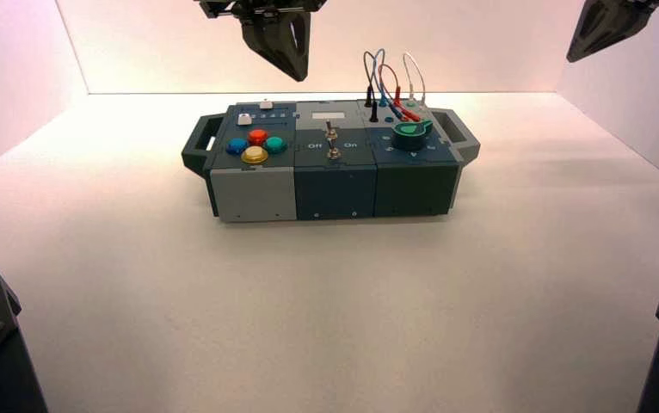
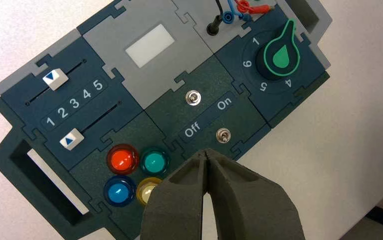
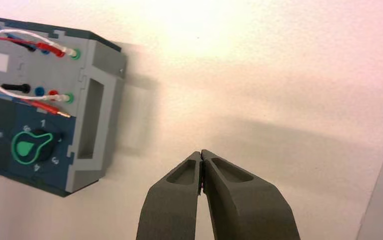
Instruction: Move the right gripper to the right.
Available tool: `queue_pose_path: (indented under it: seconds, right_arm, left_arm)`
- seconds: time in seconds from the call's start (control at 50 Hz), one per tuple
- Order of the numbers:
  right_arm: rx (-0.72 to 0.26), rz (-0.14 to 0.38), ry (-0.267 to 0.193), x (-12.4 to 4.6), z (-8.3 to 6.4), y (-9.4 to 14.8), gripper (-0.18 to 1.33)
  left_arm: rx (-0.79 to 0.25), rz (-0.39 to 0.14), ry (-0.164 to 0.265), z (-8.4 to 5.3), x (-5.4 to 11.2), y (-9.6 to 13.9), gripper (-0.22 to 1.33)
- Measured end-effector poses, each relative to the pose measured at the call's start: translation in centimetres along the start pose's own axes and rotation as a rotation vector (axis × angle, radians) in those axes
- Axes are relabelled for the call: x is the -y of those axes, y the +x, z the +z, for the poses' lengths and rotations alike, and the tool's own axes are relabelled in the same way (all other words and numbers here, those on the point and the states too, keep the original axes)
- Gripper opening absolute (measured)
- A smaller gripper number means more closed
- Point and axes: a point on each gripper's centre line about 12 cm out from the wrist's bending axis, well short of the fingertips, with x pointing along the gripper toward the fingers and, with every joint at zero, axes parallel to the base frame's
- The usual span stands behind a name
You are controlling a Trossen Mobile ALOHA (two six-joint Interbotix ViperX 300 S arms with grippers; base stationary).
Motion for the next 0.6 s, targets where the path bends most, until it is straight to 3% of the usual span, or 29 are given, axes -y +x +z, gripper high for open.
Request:
queue_pose_path:
  seconds: [0.1, 0.24, 0.6]
  right_arm:
    - [0.017, 0.057, -0.009, -0.09, 0.45, 0.11, -0.13]
    - [0.033, 0.099, -0.006, -0.20, 0.63, 0.48, -0.13]
    - [0.046, 0.089, 0.009, 0.16, 0.54, 0.85, -0.14]
  left_arm:
    - [0.000, 0.000, 0.000, 0.00, 0.00, 0.00, -0.17]
    - [0.000, 0.000, 0.000, 0.00, 0.00, 0.00, -0.17]
    - [0.000, 0.000, 0.000, 0.00, 0.00, 0.00, -0.17]
